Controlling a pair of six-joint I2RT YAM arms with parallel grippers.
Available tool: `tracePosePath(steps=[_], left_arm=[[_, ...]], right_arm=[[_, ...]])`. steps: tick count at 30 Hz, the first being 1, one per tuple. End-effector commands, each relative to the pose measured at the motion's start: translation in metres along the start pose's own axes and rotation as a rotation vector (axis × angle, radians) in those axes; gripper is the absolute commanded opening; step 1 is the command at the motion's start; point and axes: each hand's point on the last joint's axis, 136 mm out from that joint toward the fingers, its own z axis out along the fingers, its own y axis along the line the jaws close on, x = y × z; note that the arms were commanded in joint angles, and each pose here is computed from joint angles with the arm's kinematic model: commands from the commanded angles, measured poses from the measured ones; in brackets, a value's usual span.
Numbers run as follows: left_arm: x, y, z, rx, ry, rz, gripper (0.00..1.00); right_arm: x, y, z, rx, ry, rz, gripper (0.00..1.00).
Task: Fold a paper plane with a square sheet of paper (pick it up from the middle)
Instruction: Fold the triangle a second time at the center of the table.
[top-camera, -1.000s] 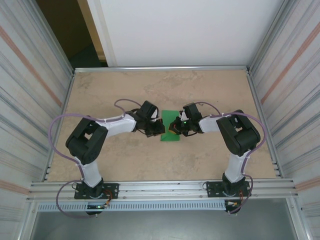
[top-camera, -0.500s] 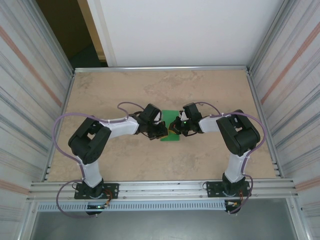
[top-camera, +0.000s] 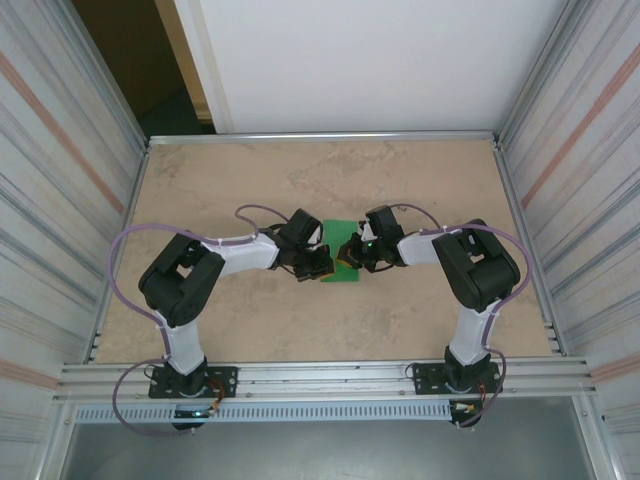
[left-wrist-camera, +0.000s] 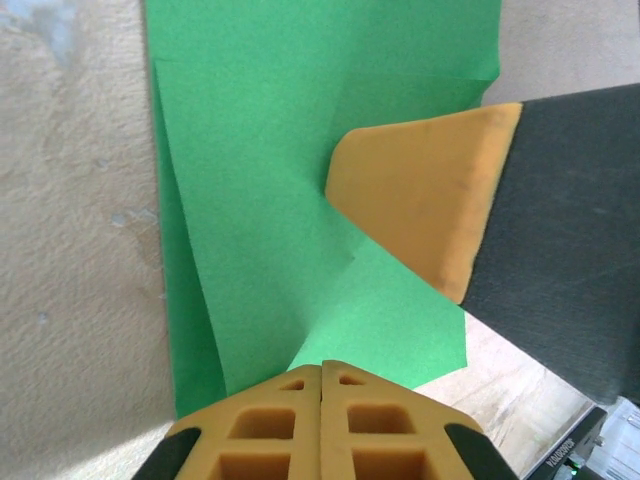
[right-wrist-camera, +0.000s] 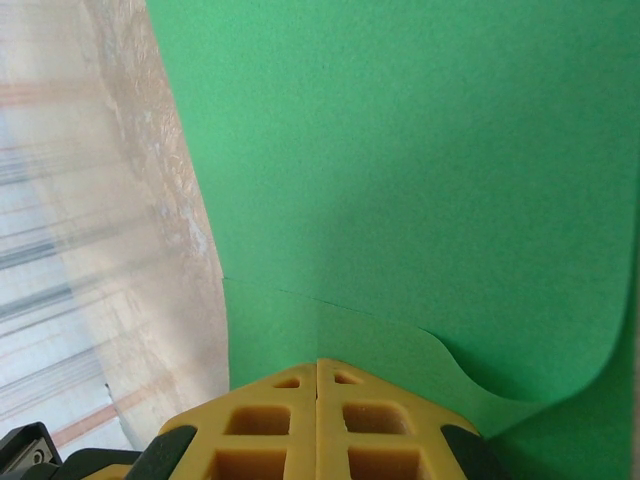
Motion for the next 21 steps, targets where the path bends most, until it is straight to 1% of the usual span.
tracePosePath(steps=[1, 21], left_arm=[[-0.002, 0.012, 0.002, -0.040, 0.003, 0.003, 0.07], [-0.003, 0.029, 0.002, -0.089, 0.001, -0.007, 0.07]], right_arm=[[0.021, -0.078, 0.008, 0.248, 0.039, 0.151, 0.02], [0.022, -0.078, 0.009, 0.247, 0.042, 0.154, 0.02]])
